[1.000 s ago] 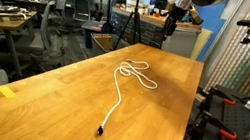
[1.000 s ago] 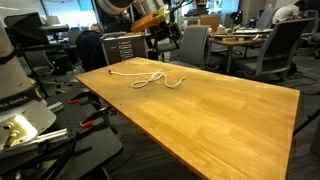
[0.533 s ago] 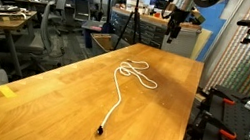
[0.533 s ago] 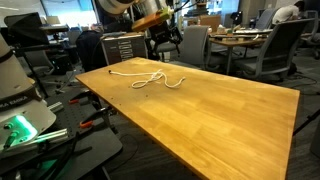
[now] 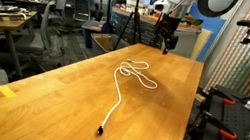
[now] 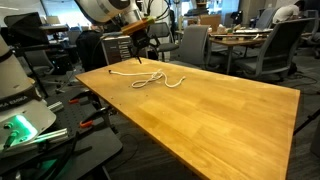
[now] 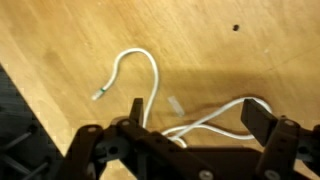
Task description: Use the string from the table and make a knot
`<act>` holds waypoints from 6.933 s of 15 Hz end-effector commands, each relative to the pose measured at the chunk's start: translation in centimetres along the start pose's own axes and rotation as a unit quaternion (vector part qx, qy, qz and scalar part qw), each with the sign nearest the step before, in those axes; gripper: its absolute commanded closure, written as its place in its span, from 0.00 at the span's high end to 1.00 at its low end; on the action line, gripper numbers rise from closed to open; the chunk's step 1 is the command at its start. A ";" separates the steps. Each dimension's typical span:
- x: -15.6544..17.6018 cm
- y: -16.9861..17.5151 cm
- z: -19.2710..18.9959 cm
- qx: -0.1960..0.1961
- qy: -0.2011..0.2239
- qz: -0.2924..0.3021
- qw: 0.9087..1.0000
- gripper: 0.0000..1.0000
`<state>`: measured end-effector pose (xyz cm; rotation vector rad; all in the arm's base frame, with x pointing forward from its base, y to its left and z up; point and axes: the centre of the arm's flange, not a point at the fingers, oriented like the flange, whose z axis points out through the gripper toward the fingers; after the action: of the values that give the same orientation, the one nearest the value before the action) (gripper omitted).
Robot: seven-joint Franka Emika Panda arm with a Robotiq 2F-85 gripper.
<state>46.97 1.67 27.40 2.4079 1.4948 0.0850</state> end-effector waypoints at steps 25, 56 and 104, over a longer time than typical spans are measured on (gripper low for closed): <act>24.6 -7.7 4.6 0.035 0.075 -0.256 0.963 1.00; 26.2 -9.7 -6.5 -0.014 0.217 -0.266 0.939 0.06; -11.0 9.5 -11.3 -0.294 0.074 0.203 0.931 0.06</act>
<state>51.39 -11.05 44.32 2.2166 0.8468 0.8799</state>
